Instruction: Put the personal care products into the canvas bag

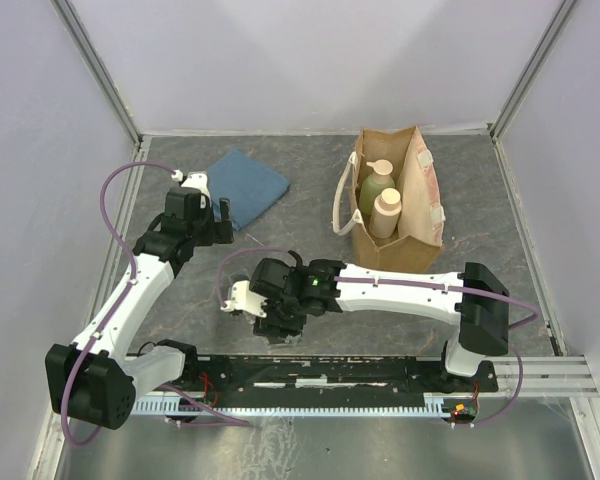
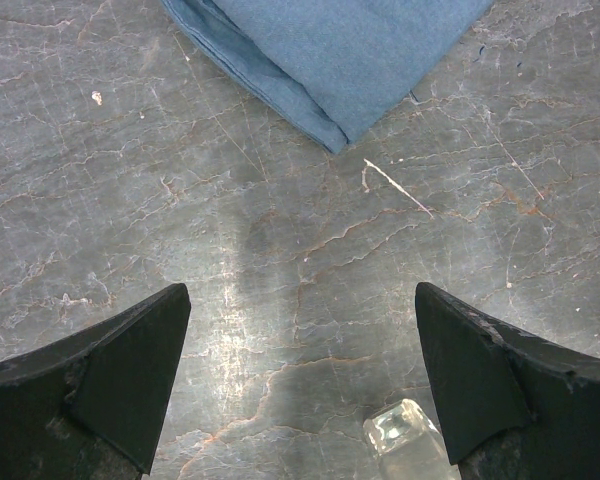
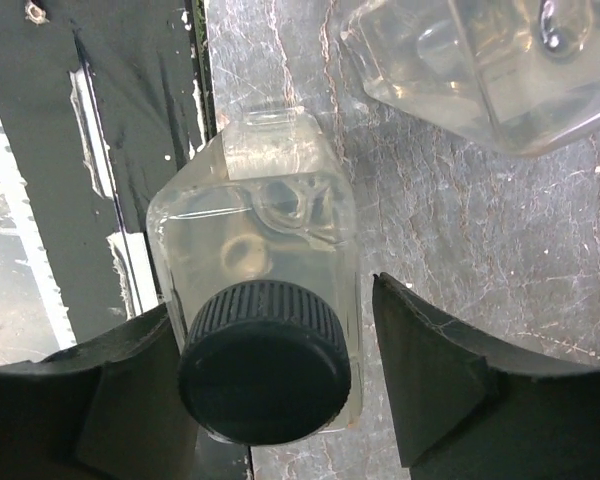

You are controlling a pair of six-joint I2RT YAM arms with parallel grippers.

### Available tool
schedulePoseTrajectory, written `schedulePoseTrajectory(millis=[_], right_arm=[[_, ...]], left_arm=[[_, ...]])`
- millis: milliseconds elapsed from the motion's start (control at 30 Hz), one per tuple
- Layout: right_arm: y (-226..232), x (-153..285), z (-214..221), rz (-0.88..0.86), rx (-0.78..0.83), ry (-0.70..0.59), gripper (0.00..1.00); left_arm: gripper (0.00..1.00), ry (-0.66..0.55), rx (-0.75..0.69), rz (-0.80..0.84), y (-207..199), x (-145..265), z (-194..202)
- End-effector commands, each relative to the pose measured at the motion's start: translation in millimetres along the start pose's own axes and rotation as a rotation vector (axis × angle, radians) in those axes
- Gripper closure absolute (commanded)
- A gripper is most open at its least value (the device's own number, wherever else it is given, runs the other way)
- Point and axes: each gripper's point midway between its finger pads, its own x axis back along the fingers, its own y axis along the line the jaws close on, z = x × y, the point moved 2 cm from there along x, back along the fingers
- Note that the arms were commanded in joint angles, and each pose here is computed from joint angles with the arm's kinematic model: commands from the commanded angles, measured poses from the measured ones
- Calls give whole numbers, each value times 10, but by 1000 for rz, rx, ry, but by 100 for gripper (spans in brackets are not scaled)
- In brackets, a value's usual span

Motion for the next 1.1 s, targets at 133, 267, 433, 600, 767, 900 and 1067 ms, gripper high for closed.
schedulePoseTrajectory(millis=[133, 267, 433, 600, 767, 900, 1067], right_arm=[[-65, 29, -303, 16, -11, -114, 24], [-61, 7, -349, 9, -8, -122, 24], [-31, -11, -453, -18, -12, -158, 24], [-13, -77, -439, -33, -18, -138, 28], [30, -108, -382, -61, -23, -101, 61], [-42, -53, -305, -11, -36, -58, 100], [-247, 312, -337, 122, -107, -119, 100]], left_arm=[[1, -48, 22, 15, -21, 11, -129], [0, -48, 22, 15, -21, 12, -128], [0, -50, 22, 16, -21, 14, -131], [0, -49, 22, 15, -21, 11, -129], [1, -49, 22, 16, -22, 11, -130], [0, -47, 22, 15, -21, 8, -127], [1, -49, 22, 16, -24, 9, -137]])
